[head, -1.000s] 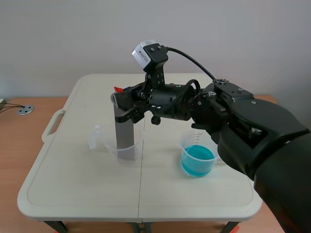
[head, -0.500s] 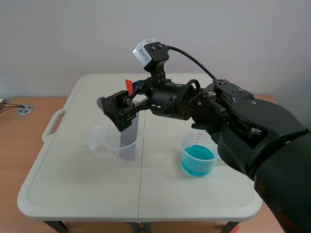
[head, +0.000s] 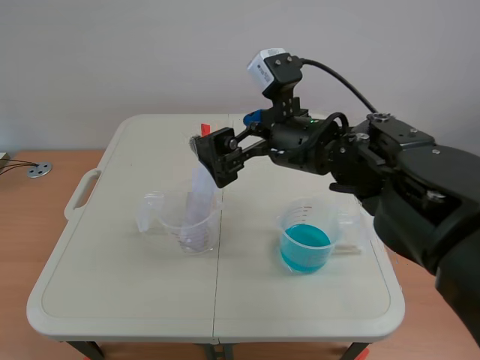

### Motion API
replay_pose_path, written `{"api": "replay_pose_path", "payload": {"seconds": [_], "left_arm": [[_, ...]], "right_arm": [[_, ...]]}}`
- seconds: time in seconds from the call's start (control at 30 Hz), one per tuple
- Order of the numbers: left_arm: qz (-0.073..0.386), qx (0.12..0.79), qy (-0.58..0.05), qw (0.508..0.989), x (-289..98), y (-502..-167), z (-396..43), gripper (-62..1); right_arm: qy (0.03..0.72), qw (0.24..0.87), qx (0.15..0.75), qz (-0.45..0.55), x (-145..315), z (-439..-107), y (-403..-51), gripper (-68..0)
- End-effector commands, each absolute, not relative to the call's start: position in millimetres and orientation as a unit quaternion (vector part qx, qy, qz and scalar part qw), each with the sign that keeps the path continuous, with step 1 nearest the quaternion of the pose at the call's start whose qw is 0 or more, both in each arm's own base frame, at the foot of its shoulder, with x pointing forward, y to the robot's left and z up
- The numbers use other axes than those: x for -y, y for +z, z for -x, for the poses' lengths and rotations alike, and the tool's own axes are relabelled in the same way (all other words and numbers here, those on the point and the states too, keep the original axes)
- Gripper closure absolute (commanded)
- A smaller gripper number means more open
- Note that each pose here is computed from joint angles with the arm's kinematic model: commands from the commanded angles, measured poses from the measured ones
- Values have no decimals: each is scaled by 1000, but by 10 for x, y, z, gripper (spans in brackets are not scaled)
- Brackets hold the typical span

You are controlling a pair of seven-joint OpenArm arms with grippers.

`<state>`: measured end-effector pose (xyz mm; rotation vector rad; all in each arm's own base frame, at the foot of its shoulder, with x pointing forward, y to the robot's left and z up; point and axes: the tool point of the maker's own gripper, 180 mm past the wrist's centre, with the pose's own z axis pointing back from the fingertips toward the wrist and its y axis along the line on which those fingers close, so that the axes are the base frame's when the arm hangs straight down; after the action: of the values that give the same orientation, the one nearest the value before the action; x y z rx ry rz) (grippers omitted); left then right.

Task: Hold the metal plate by the orange handle, dip it into the blue solution, take it out and point at it, then put the plate back in the beaker on the left.
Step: 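Return to the home posture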

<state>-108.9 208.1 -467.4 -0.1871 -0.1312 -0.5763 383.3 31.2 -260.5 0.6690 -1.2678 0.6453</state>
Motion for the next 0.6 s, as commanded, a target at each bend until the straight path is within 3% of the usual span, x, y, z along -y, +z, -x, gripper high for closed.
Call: {"api": "replay_pose_path", "payload": {"seconds": [0.0,0.07,0.2,0.4,0.57], "left_arm": [[98,67,-276,954,-2042,-4657,1094,-623],[84,67,-285,952,-2134,-4657,1055,-623],[5,112,-246,963,-2667,-4556,693,-623],[-101,257,-197,941,-3396,-4103,-252,-623],[-153,386,-182,891,-3600,-3547,-1005,-623]], "right_arm": [[288,683,597,-307,-287,-3842,-2358,-663],[287,680,602,-303,-219,-3795,-2315,-663],[287,674,615,-293,-99,-3685,-2232,-663],[287,672,627,-272,61,-3519,-2153,-663],[304,675,628,-239,178,-3372,-2168,-664]]}}
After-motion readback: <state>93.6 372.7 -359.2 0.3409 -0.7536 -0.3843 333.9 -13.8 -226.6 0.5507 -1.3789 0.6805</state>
